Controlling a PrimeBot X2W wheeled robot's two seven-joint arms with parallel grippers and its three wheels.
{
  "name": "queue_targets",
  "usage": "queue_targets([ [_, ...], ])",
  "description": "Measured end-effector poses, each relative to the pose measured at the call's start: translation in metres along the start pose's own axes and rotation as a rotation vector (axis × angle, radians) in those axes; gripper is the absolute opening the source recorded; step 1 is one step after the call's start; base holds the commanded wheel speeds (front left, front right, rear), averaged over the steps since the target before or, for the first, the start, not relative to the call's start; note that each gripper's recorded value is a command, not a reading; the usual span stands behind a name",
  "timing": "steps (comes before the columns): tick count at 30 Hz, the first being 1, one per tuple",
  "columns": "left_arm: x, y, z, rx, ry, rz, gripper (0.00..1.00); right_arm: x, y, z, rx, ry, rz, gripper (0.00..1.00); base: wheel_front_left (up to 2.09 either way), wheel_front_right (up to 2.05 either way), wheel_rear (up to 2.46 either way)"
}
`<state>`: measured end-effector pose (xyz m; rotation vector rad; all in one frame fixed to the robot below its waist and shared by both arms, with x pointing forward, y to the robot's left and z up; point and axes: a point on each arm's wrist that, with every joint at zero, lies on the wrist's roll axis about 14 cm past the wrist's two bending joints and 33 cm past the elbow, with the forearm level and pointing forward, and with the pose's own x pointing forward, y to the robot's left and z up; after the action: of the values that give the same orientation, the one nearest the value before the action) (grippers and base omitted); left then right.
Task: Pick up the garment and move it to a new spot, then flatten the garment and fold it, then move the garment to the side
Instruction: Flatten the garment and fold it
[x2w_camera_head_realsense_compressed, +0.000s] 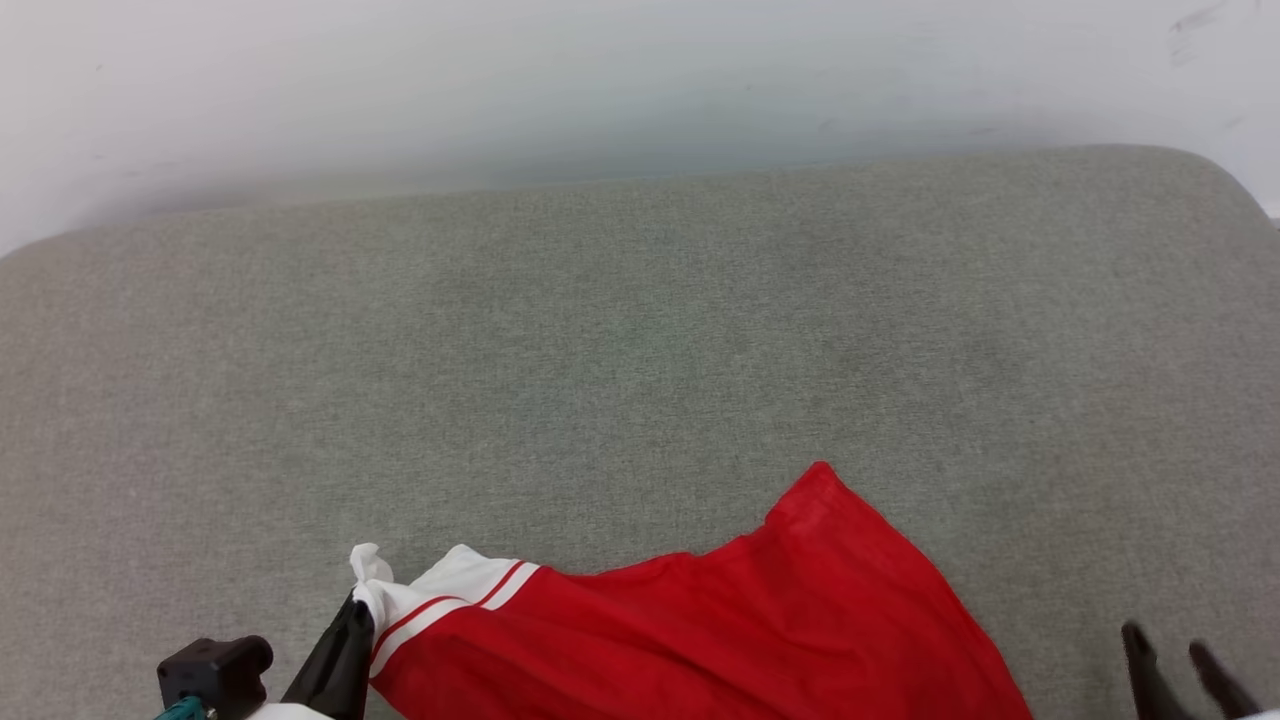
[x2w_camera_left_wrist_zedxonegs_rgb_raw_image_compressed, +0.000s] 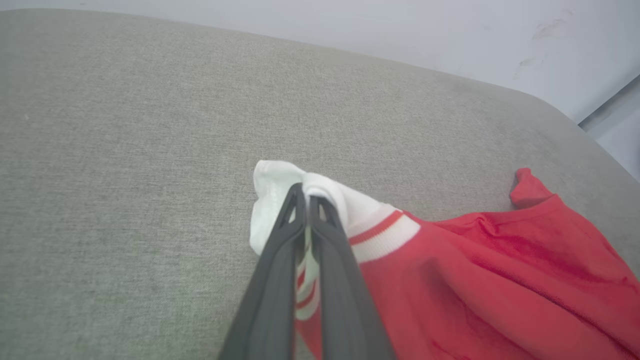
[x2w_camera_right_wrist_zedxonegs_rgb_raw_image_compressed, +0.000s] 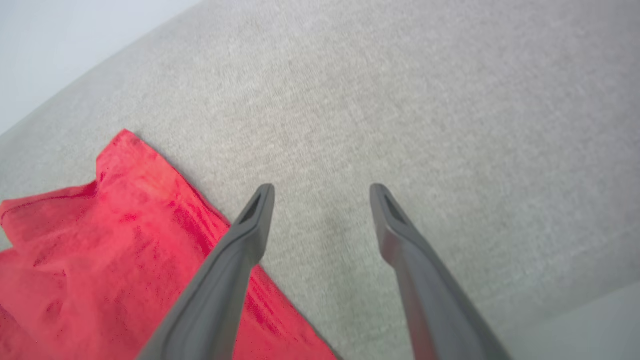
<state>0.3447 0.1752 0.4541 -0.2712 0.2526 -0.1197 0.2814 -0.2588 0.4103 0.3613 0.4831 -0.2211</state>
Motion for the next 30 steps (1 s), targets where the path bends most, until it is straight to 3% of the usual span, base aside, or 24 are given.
queue_targets([
  [3, 0.000, -0.003, 0.003, -0.001, -0.008, -0.003, 0.00, 0.016, 0.011, 0.029, -0.030, -0.100, 0.034, 1.00, 0.00, 0.00, 0.00],
  [7, 0.004, -0.007, 0.007, 0.001, -0.015, -0.015, 0.00, 0.045, 0.031, 0.050, -0.086, -0.084, 0.101, 1.00, 0.00, 0.00, 0.00],
  [15, 0.023, -0.011, 0.020, 0.009, -0.048, -0.039, 0.00, 0.102, 0.101, 0.051, -0.348, 0.245, 0.293, 1.00, 0.00, 0.00, 0.00],
  [20, 0.033, -0.009, 0.018, -0.001, -0.049, -0.038, 0.00, 0.119, 0.141, 0.029, -0.492, 0.455, 0.386, 1.00, 0.00, 0.00, 0.00],
  [30, 0.036, 0.007, 0.005, -0.018, -0.025, 0.013, 0.00, 0.124, 0.168, -0.032, -0.662, 0.741, 0.480, 1.00, 0.00, 0.00, 0.00],
])
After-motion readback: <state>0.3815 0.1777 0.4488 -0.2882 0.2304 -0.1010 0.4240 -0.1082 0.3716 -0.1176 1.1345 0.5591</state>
